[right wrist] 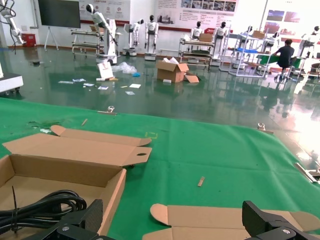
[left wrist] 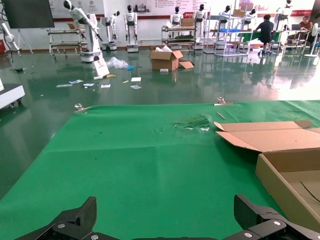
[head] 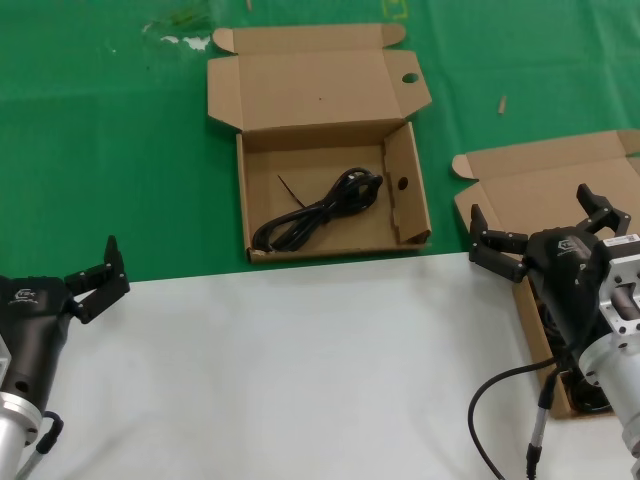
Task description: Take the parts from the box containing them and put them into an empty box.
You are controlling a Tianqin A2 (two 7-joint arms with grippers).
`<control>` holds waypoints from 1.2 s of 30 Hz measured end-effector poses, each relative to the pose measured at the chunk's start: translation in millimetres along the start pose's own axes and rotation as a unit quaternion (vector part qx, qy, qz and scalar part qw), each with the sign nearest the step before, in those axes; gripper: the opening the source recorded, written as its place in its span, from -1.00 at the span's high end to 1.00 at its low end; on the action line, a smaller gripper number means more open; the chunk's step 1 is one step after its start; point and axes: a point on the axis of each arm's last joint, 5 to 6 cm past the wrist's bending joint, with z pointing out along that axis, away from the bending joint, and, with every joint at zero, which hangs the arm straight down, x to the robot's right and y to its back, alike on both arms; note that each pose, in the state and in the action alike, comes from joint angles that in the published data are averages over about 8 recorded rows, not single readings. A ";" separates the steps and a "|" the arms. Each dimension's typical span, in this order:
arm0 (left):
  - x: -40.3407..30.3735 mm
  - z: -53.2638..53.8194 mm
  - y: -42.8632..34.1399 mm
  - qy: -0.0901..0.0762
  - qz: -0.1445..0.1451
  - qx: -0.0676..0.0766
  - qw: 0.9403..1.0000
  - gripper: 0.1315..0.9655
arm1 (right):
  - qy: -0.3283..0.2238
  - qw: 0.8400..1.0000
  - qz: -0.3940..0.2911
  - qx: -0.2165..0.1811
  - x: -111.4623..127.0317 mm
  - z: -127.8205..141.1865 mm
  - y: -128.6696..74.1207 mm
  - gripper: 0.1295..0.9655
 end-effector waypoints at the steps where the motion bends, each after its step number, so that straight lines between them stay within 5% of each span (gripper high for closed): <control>1: 0.0 0.0 0.0 0.000 0.000 0.000 1.000 -1.00 | 0.000 1.000 0.000 0.000 0.0 0.0 0.0 -1.00; 36: 0.0 0.0 0.0 0.000 0.000 0.000 1.000 -1.00 | 0.000 1.000 0.000 0.000 0.0 0.0 0.0 -1.00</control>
